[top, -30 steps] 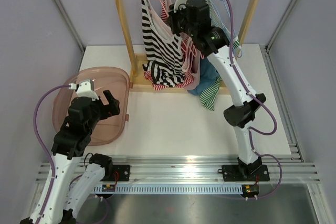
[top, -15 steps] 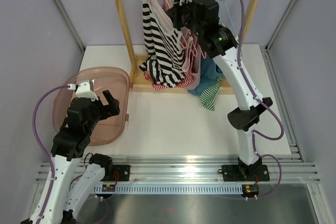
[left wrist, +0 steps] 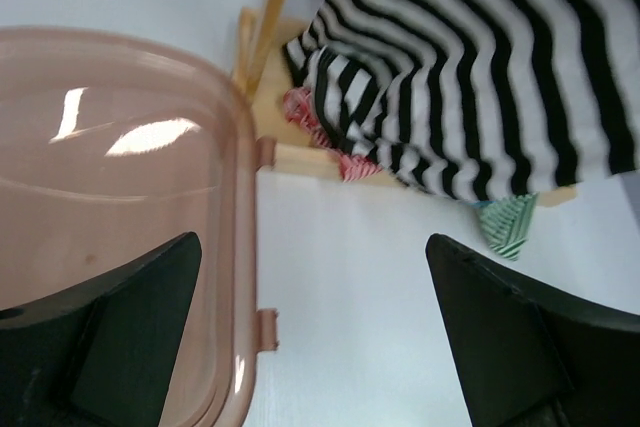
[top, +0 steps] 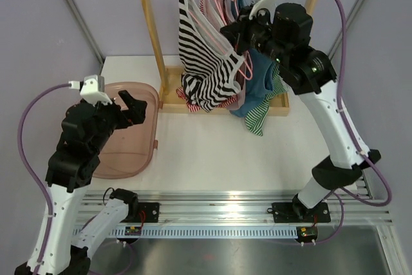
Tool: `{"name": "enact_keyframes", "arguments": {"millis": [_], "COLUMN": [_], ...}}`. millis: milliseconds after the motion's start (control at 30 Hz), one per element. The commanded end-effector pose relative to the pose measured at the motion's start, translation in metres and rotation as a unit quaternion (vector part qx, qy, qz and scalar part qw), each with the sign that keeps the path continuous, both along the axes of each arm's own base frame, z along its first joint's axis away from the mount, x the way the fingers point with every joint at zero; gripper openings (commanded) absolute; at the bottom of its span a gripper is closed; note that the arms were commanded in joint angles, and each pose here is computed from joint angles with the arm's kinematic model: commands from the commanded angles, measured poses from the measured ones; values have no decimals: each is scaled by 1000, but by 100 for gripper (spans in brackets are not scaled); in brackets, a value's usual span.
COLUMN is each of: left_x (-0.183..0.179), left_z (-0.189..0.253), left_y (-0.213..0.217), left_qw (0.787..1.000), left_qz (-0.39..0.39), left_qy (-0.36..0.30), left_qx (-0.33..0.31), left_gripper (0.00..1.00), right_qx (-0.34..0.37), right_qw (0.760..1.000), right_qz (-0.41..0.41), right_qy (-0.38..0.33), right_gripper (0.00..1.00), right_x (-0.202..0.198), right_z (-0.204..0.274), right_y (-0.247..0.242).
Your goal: Remove the tank top from the hanger
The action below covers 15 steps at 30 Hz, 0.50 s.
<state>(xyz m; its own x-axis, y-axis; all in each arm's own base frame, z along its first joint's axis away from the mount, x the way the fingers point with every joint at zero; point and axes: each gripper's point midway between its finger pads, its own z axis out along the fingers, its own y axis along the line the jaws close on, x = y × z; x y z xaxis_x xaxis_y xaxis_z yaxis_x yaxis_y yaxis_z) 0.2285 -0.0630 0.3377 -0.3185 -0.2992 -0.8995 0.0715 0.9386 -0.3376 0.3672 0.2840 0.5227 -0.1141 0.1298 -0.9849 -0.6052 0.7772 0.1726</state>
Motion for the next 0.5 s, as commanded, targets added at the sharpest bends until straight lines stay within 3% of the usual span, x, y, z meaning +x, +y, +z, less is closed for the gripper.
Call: {"name": "enact_keyframes", "arguments": {"millis": [0,200,467], "left_x": [9,25,38], "left_z": [60,145,196], "left_y": [-32,-91,-155], "left_qw": [995,982,962], "left_qz": [-74,-148,-192], "left_qy": [-60,-120,-182], "left_qx": [-25,-2,58], "left_gripper": [99,99,99], "right_qx": [44,39,45], "right_qw": [998,996,995], "right_qz": [44,71,71], "right_qy": [-2,42,54], "right_gripper": [0,0,0], "right_x": [-58,-113,-176], "right_z": [28,17,22], "right_y": [-17,-43,-89]}}
